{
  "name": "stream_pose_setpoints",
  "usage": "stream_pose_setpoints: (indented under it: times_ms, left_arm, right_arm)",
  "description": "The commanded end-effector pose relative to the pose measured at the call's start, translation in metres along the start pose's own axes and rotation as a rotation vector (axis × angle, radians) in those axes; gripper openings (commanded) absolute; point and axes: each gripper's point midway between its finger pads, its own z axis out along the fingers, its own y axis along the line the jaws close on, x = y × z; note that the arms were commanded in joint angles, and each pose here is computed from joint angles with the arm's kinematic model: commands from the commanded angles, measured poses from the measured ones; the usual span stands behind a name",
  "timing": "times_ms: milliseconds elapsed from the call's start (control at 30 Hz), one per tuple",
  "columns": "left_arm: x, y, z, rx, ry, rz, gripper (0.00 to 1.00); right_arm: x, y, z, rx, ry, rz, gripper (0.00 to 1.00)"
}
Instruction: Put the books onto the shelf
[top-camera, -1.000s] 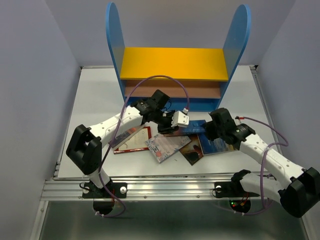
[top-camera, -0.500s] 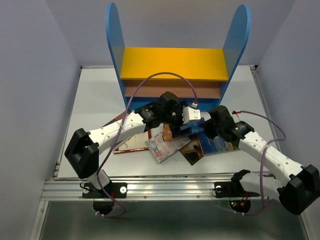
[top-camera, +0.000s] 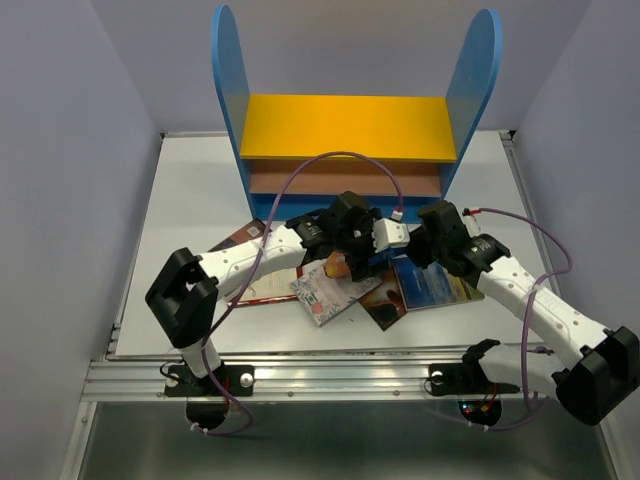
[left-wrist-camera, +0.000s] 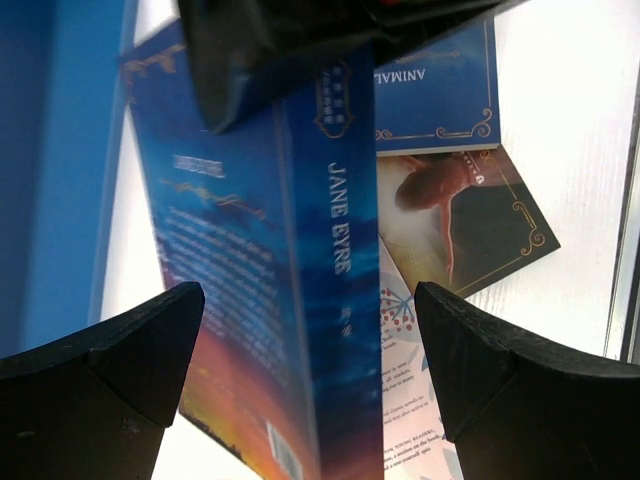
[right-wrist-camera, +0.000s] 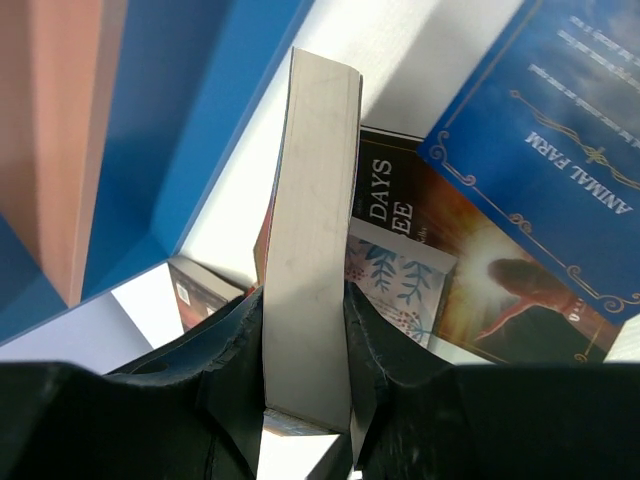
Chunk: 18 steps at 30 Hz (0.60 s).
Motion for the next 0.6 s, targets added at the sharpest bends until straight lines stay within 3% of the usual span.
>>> stream_pose_setpoints:
  times_ms: [0,167,300,433,467,567]
  left_arm:
    - [-0.023,0.008,0.006,-0.027,-0.054,0.008,0.99]
    - [-0.022,0.019,0.015,-0.091,-0.060,-0.034,0.97]
    - [-0.023,0.029,0.018,-0.152,-0.071,-0.081,0.83]
    - [-0.020,0.039,0.022,-0.201,-0.060,-0.096,0.55]
    - [-0.020,0.041,0.022,-0.212,-0.058,-0.095,0.42]
    - [-0.020,0.041,0.023,-0.207,-0.061,-0.090,0.23]
  right_arm:
    - [-0.009,0.057,-0.018,-0.160,-0.014,0.013,0.01]
    - [-0.002,0.069,-0.017,-0.177,0.025,-0.002,0.01]
    - [-0.001,0.077,-0.022,-0.209,0.038,0.010,0.01]
    - [0.004,0.085,-0.026,-0.236,0.072,0.011,0.01]
    - [0.004,0.086,-0.027,-0.240,0.073,0.011,0.01]
    - [-0.001,0.088,-0.033,-0.257,0.059,0.012,0.01]
